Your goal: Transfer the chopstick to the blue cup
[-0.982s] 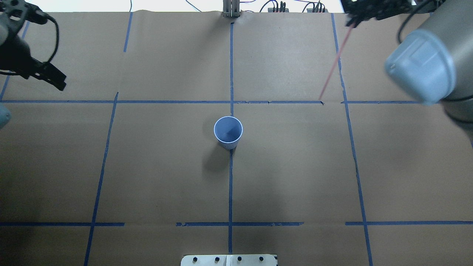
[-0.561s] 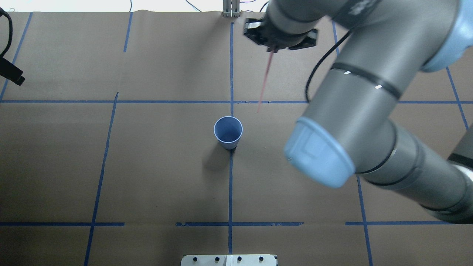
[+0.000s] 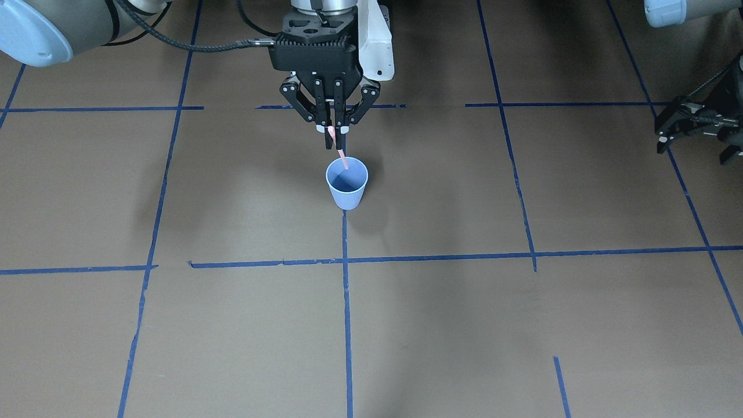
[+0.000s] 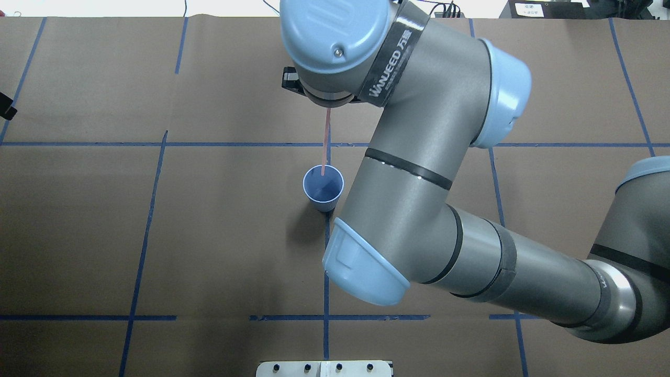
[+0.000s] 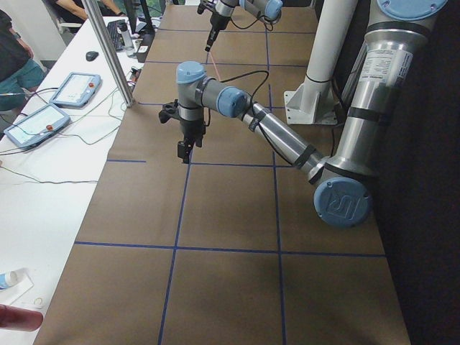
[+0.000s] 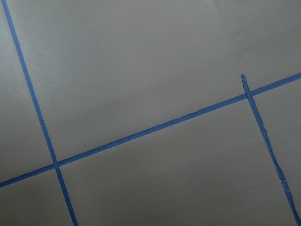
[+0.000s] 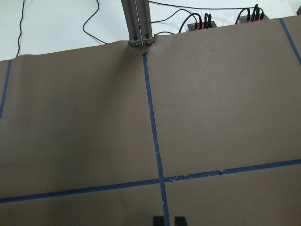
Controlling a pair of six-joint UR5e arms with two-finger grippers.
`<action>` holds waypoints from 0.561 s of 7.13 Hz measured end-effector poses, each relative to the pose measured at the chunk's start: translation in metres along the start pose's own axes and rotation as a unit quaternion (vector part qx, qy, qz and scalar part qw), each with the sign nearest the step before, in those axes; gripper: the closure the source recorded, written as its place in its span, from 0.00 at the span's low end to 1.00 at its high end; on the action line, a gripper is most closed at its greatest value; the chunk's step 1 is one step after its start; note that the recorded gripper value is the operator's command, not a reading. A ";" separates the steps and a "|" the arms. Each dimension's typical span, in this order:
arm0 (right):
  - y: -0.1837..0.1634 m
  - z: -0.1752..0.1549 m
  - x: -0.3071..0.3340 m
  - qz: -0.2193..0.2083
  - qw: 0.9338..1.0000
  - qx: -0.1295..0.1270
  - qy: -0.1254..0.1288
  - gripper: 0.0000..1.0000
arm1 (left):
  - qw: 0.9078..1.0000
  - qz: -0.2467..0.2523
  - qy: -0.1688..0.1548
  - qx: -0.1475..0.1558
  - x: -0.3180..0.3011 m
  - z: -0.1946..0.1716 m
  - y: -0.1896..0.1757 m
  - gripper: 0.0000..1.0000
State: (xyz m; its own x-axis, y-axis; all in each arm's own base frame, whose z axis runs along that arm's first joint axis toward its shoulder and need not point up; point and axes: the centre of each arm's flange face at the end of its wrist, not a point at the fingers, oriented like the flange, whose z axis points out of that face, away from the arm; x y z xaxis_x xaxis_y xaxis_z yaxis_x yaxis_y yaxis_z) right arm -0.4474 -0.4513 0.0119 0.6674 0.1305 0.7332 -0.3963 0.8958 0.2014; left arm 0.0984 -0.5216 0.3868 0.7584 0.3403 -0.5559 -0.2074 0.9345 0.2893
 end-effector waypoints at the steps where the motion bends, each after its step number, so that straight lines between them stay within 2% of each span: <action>1: 0.012 0.011 0.001 -0.005 1.000 0.000 0.002 0.98 | 1.000 0.000 0.000 0.000 0.000 0.000 0.000 0.00; 2: 0.022 0.020 0.002 -0.011 1.000 -0.003 0.001 0.85 | 1.000 -0.001 0.000 0.000 0.000 0.000 0.000 0.00; 3: 0.030 0.025 0.003 -0.014 1.000 -0.006 0.001 0.01 | 1.000 -0.001 0.000 -0.001 0.000 0.001 0.001 0.00; 4: 0.035 0.029 0.004 -0.017 1.000 -0.008 0.002 0.00 | 1.000 -0.001 0.000 -0.002 -0.001 0.001 0.001 0.00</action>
State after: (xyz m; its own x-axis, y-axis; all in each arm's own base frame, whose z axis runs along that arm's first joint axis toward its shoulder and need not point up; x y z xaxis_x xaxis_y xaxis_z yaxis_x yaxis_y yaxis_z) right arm -0.4767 -0.4321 0.0401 0.6829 0.1026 0.7233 -0.3636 0.9065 0.2147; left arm 0.0985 -0.5213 0.3885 0.7590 0.3384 -0.5563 -0.2078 0.9356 0.2856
